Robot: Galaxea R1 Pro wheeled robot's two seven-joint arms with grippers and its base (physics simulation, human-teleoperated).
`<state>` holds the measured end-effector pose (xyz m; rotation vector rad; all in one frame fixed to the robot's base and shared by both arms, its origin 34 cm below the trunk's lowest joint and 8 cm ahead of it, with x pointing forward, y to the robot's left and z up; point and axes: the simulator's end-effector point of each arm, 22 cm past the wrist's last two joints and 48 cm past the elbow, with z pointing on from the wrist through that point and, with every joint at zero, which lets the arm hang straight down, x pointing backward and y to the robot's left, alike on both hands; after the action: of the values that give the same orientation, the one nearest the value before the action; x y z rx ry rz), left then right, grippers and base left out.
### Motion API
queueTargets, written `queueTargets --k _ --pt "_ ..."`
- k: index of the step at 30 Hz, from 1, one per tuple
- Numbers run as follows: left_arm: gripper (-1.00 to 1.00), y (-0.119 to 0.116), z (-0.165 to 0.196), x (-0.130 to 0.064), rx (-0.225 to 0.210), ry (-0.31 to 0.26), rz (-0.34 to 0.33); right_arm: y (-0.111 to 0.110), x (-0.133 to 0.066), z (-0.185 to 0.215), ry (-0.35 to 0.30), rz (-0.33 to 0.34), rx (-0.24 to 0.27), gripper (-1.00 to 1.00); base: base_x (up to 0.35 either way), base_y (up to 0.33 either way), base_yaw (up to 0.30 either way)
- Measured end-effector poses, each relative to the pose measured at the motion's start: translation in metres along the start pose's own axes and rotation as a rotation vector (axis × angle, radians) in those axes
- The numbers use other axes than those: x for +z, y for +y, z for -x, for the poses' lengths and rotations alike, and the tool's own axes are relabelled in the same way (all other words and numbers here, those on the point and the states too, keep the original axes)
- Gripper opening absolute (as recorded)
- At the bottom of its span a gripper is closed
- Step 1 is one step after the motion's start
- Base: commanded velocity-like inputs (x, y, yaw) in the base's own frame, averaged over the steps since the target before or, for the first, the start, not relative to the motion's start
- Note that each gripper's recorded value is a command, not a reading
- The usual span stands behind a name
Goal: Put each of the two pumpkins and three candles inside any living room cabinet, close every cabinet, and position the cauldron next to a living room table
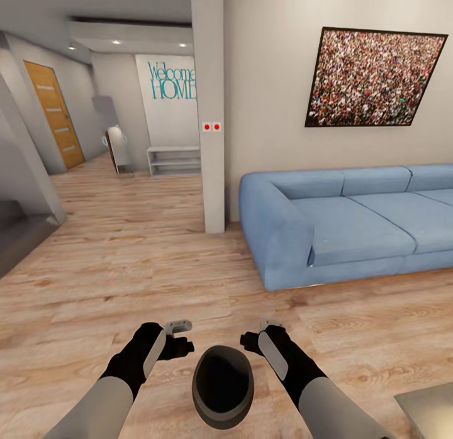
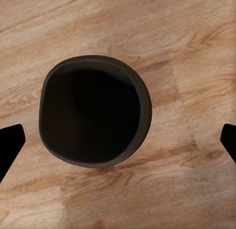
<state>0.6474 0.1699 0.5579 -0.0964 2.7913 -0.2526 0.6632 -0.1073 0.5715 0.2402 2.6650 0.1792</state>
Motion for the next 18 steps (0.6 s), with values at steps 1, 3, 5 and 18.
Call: queueTargets --k 1,3,5,18 --pt "1.00 0.000 -0.001 0.002 0.000 0.001 0.000 0.000 0.002 -0.001 0.000 0.000 0.000 1.00 0.000 0.000 0.000" --pt "1.00 0.001 -0.003 0.005 0.000 0.001 -0.001 -0.001 0.005 -0.003 0.000 -0.001 0.000 1.00 0.000 0.000 0.000" --pt "1.00 0.000 -0.006 0.009 0.000 0.002 -0.003 0.001 0.008 -0.007 0.002 0.002 0.000 1.00 0.000 0.000 0.000" --pt "1.00 0.000 -0.019 0.032 0.001 0.004 -0.010 -0.027 0.035 -0.034 0.021 -0.092 -0.033 1.00 0.000 0.000 0.000"
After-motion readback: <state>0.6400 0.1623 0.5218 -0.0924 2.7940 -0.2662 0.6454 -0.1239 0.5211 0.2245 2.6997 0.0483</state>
